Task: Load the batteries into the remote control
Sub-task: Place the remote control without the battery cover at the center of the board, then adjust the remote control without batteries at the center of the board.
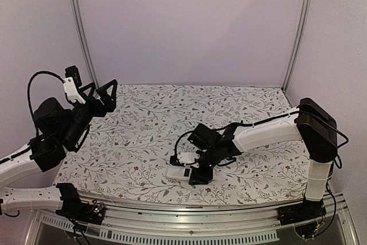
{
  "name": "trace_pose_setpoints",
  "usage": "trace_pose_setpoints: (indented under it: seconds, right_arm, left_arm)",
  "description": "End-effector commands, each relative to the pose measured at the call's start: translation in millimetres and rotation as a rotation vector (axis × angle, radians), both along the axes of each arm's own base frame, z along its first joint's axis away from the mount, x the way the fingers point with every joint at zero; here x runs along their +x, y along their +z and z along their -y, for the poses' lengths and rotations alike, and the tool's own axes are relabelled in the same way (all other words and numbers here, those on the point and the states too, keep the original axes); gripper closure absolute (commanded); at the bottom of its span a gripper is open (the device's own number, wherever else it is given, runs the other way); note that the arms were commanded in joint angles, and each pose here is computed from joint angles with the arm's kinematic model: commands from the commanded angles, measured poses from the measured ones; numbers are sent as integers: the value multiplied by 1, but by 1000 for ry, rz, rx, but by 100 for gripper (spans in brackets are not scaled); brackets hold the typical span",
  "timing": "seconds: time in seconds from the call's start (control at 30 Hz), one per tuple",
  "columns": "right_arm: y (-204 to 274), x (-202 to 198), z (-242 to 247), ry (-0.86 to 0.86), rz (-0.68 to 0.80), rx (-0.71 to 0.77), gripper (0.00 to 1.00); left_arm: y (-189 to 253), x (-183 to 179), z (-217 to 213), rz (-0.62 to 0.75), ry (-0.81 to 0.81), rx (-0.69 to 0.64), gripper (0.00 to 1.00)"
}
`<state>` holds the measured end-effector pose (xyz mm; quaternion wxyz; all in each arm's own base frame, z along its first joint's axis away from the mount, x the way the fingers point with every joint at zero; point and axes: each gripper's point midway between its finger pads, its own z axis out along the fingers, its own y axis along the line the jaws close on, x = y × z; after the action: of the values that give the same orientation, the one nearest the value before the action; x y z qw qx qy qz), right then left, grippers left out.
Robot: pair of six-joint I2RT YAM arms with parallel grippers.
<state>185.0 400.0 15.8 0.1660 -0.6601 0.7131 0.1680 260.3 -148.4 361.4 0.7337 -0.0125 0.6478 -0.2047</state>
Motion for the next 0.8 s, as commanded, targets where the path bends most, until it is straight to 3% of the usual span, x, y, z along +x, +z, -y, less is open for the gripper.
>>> trace_pose_setpoints:
  seconds: [0.0,0.23,0.4,0.53,0.67,0.77]
  right_arm:
    - [-11,1,10,-35,-25,-57,28]
    - [29,4,-4,-7,9,36,18]
    - [109,20,-21,-65,7,250,16]
    - [164,66,-3,-313,-68,396,17]
    - [167,127,56,-731,-160,445,19]
    - [157,145,98,-964,-165,441,19]
  left_arm:
    - [1,1,-8,-3,34,18,2]
    - [-3,2,-7,-12,33,39,2]
    - [-17,3,20,-21,-76,174,5]
    - [-56,-8,90,-96,-423,423,5]
    - [-130,-48,159,-277,-883,730,2]
    - [-173,-75,186,-284,-1052,927,0]
